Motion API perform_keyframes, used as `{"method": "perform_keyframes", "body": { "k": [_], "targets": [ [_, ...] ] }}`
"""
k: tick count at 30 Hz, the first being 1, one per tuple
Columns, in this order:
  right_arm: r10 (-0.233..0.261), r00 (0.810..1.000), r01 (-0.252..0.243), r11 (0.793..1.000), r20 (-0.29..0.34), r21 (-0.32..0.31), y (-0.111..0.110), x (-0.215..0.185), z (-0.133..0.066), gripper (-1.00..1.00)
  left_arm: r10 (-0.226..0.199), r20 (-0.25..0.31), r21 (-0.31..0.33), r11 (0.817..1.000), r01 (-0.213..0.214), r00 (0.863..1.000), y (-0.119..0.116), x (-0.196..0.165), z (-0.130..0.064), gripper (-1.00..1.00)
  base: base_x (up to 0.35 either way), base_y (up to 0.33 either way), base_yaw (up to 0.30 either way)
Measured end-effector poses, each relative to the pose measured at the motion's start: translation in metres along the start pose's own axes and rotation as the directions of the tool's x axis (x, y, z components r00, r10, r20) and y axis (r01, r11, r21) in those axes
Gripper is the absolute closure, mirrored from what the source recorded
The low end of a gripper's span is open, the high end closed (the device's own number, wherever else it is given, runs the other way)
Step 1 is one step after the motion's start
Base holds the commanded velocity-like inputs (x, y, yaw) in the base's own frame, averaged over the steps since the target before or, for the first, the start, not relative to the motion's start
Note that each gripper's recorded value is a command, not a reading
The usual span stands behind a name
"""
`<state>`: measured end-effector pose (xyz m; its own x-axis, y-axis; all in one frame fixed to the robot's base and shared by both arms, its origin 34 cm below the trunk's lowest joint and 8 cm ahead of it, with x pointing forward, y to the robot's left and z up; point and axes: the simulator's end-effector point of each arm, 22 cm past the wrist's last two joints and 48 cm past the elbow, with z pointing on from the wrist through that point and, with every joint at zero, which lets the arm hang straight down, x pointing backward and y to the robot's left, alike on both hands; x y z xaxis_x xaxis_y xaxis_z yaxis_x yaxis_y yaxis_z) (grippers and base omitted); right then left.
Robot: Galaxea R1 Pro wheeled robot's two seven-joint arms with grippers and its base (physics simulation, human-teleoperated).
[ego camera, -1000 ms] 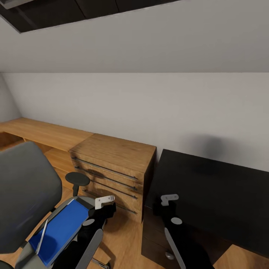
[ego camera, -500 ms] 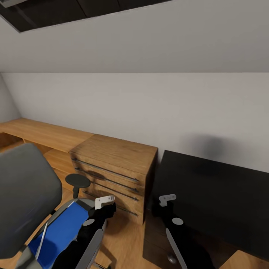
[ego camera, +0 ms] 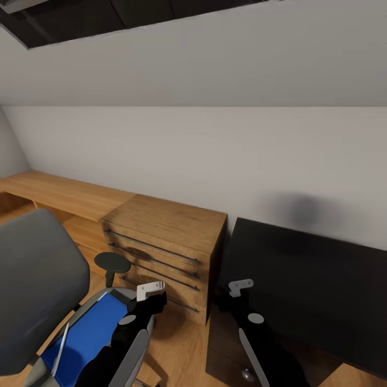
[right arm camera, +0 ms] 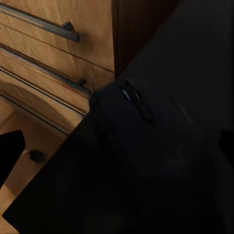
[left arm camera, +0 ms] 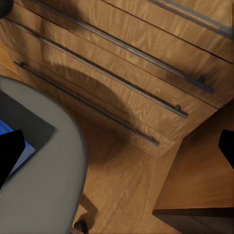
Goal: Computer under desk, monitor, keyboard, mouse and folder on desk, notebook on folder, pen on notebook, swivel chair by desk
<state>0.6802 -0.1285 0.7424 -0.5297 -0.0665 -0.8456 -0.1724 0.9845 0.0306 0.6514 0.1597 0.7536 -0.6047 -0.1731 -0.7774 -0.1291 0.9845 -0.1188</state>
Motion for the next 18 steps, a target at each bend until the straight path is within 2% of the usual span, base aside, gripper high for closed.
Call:
{"method": "perform_keyframes", "body": {
  "k": [6,9,18],
  "targets": [
    [0.000,1.000,0.000,1.000,0.006,0.002,0.000,-0.012,-0.006,-1.00,-0.005,0.003,-0.002,1.000,0.005,1.000,0.000,-0.010,-0.006,-1.00,0.000,0.000,0.000],
    [0.001,0.999,-0.001,1.000,0.038,0.006,-0.002,-0.025,-0.010,-1.00,-0.007,0.004,-0.003,1.000,0.007,1.000,-0.001,-0.014,-0.009,-1.00,-0.107,0.000,0.000],
    [0.004,0.996,-0.005,1.000,0.092,0.015,-0.008,-0.049,-0.035,-1.00,-0.007,0.003,-0.003,1.000,0.007,1.000,-0.003,-0.026,-0.018,-1.00,-0.287,0.000,0.000]
  ]
}}
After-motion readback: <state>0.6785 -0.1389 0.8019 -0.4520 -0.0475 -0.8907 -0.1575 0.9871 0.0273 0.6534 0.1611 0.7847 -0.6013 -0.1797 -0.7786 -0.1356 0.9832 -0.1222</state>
